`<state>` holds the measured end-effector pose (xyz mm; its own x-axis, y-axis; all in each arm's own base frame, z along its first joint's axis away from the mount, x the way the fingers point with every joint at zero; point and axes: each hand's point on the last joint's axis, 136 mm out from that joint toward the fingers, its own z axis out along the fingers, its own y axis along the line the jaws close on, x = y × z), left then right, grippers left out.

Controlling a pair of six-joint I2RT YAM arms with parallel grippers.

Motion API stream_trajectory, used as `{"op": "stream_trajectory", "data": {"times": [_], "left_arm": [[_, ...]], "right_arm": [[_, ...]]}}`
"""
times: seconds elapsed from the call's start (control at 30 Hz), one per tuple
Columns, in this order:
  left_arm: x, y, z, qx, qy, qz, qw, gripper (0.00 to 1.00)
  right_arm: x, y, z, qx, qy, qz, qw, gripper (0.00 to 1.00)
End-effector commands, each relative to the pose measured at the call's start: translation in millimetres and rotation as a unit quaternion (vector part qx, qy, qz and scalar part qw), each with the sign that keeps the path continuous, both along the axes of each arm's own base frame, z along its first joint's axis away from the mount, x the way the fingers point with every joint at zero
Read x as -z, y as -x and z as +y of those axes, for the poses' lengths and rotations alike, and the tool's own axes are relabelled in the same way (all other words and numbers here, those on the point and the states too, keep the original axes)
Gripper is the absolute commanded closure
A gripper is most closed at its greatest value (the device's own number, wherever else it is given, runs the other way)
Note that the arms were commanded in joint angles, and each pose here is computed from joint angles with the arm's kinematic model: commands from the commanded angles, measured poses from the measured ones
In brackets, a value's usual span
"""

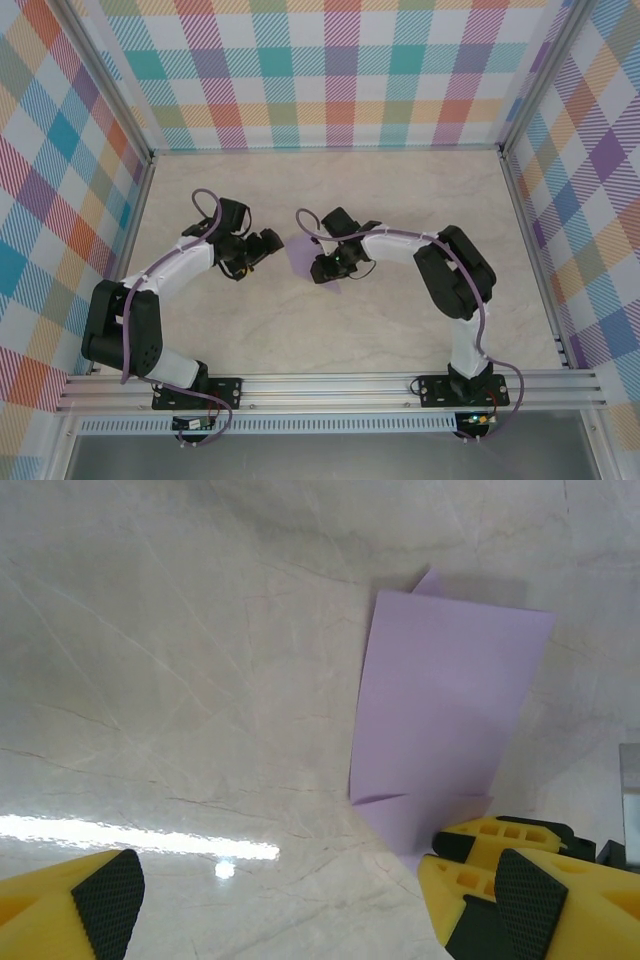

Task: Fold a paper plane with a square sheet of paper (pick it up from the middle)
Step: Move the paper to the center of the table.

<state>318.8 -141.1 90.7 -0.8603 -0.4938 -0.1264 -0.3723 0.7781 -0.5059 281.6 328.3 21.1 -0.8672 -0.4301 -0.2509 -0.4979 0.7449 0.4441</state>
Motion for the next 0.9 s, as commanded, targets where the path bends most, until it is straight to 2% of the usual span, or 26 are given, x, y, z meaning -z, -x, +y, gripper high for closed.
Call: {"op": "stream_trajectory", "data": {"times": [0.0, 0.13, 0.23, 0.3, 0.43, 0.87], "left_arm": [[-0.4, 1.5, -5.6, 0.008, 0.029, -0.005, 1.0, 0.07], [3.7, 2.5, -10.4, 0.003, 0.041, -0.003, 0.999, 0.07], [7.1, 4.5, -17.1, 0.002, 0.054, 0.0, 0.999, 0.06], [9.3, 6.2, -22.3, 0.001, 0.061, 0.003, 0.998, 0.06], [12.2, 8.6, -32.0, 0.001, 0.072, 0.006, 0.997, 0.06], [18.8, 12.5, -55.3, 0.022, 0.091, 0.01, 0.996, 0.09]], "right_arm": [[0.7, 28.7, -19.7, -0.079, 0.012, 0.008, 0.997, 0.69], [-44.0, 17.4, -2.0, -0.04, -0.05, -0.017, 0.998, 0.65], [-64.3, 5.6, 5.1, 0.033, -0.089, -0.021, 0.995, 0.6], [-64.6, 2.7, 9.3, 0.069, -0.104, -0.004, 0.992, 0.61], [-48.5, -2.6, 6.8, 0.112, -0.091, 0.013, 0.989, 0.64], [-25.1, -5.2, -6.6, 0.125, -0.053, 0.02, 0.991, 0.65]]}}
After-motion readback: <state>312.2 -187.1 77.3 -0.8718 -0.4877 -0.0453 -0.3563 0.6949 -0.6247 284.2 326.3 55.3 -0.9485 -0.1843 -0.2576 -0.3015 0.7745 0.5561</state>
